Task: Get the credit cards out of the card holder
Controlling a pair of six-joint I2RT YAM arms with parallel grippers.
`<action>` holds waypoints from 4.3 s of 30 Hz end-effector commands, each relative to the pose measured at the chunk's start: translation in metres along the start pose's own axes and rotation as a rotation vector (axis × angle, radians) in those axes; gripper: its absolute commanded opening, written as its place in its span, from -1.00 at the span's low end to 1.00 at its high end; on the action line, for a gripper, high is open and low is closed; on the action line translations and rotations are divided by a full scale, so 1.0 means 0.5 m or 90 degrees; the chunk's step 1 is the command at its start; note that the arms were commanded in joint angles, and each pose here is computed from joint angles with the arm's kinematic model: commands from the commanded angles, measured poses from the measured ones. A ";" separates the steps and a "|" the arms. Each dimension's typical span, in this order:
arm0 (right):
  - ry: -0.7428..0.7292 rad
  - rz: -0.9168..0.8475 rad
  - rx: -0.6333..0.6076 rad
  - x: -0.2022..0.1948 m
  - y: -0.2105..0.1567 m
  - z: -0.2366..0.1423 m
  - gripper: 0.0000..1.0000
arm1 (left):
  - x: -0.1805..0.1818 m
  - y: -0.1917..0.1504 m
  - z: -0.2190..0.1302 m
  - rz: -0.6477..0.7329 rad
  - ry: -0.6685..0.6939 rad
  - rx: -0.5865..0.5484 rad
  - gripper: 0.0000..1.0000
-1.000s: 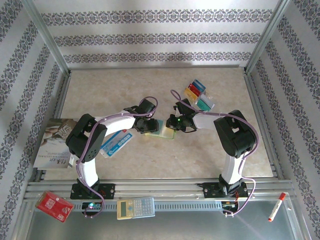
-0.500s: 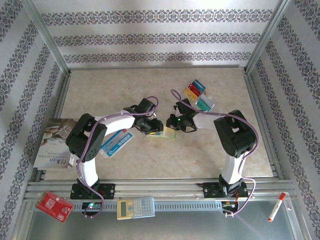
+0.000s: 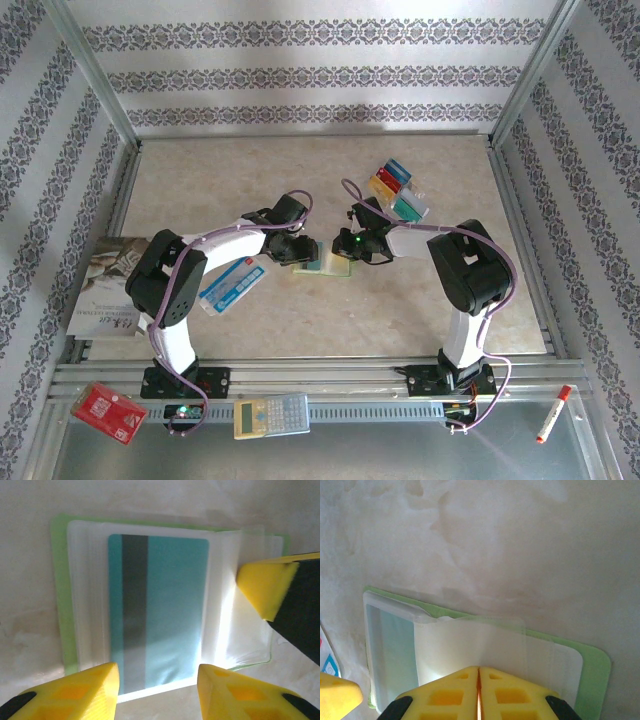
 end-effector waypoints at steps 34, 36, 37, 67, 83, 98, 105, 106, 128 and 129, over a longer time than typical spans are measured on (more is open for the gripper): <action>-0.055 0.025 0.046 -0.043 -0.025 0.024 -0.76 | -0.025 0.009 0.038 -0.034 -0.159 0.082 0.05; -0.054 0.025 0.046 -0.043 -0.025 0.024 -0.76 | -0.016 0.007 0.038 -0.031 -0.128 0.074 0.05; -0.054 0.025 0.047 -0.043 -0.026 0.024 -0.76 | -0.010 0.006 0.039 -0.029 -0.112 0.073 0.05; -0.235 -0.178 0.110 0.018 -0.050 0.017 -0.27 | 0.015 -0.014 0.050 -0.050 -0.081 0.073 -0.47; -0.259 -0.170 0.125 0.000 -0.058 0.033 -0.46 | 0.008 -0.001 0.002 -0.085 -0.136 0.022 -0.44; -0.251 -0.169 0.127 0.003 -0.057 0.034 -0.46 | 0.004 0.009 0.016 -0.092 -0.140 0.019 -0.43; -0.246 -0.169 0.124 0.007 -0.054 0.032 -0.47 | 0.017 0.006 0.037 -0.093 -0.110 0.031 -0.44; -0.246 -0.169 0.124 0.007 -0.054 0.032 -0.47 | 0.018 0.006 0.038 -0.093 -0.111 0.031 -0.44; -0.204 -0.155 0.112 0.022 -0.047 0.016 -0.48 | -0.011 0.012 0.025 -0.088 -0.215 0.049 -0.60; -0.195 -0.152 0.108 0.026 -0.045 0.012 -0.48 | -0.011 0.011 0.025 -0.087 -0.216 0.050 -0.60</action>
Point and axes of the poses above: each hand's point on the last joint's axis, 136 mm out from that joint toward the fingers, its own z axis out along the fingers, its own x axis along the line the jaws close on, y = z × x, the point moved 10 cm from there along -z, back along the fingers, and after that the axes turned 1 degree about z, right-handed, at the moved point
